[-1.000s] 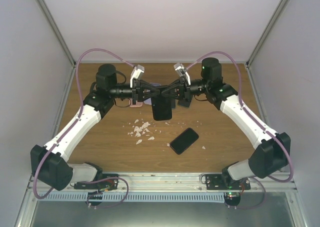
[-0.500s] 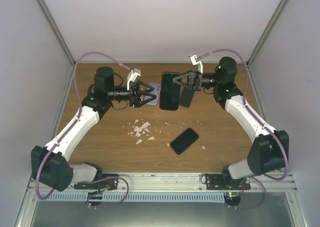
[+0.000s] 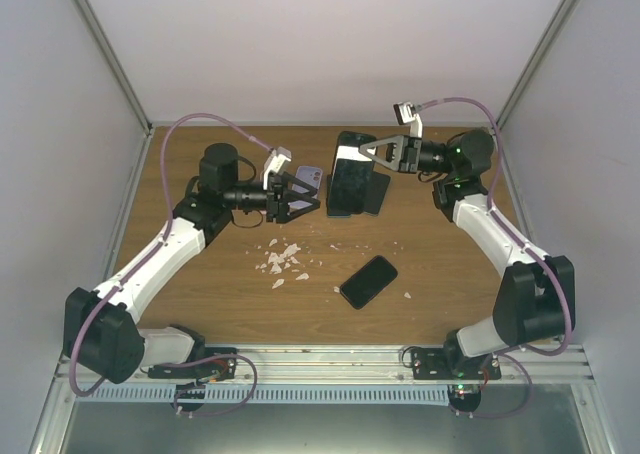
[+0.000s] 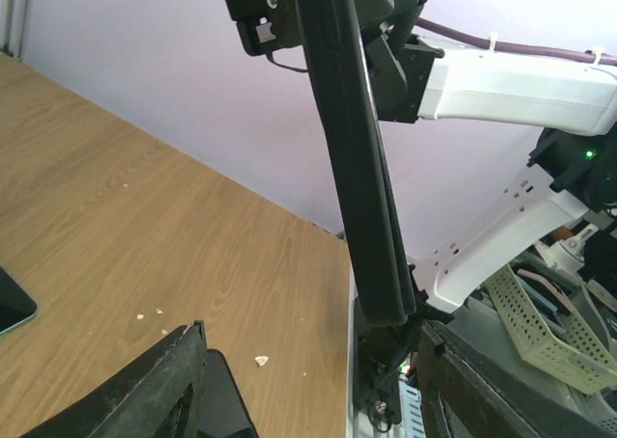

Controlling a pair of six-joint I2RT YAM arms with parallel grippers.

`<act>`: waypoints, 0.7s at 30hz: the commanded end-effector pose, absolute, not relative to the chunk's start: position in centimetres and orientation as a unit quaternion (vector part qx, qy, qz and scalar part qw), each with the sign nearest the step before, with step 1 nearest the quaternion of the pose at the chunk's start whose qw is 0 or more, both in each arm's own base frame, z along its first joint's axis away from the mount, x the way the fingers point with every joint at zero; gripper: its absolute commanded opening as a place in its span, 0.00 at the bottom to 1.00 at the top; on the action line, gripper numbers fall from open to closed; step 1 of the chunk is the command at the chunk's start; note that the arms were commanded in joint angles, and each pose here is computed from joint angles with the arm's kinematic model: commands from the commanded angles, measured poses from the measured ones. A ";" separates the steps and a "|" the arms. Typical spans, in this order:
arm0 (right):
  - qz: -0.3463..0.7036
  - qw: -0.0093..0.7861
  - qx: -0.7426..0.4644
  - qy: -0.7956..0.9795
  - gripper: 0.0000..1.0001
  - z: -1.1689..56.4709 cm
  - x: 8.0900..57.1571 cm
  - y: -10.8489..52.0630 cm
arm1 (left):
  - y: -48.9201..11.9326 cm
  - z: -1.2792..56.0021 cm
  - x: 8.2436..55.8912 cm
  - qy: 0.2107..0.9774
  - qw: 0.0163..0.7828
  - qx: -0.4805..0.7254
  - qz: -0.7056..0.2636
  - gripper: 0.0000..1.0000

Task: Take the phone out of the phone case
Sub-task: Remove the phone case from the phone.

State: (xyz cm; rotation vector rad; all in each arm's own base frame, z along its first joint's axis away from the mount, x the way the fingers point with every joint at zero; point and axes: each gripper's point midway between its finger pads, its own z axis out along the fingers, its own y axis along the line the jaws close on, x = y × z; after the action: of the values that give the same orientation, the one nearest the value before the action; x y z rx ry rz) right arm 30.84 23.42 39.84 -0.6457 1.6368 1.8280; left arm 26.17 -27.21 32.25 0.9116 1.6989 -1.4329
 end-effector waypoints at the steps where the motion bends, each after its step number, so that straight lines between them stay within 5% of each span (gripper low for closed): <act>1: 0.695 0.316 -0.237 0.601 0.00 41.1 30.6 23.0 | -28.0 33.9 26.0 0.636 0.380 0.369 -0.562 0.60; 21: 0.699 0.322 -0.242 0.591 0.01 41.3 30.1 23.1 | -29.2 33.4 26.6 0.643 0.372 0.365 -0.561 0.59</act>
State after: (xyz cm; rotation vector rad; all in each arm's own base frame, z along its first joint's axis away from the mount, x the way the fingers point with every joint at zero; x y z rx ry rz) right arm 30.20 23.27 40.19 -0.6460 1.6120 1.8527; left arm 26.02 -28.63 31.99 0.9258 1.7037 -1.4708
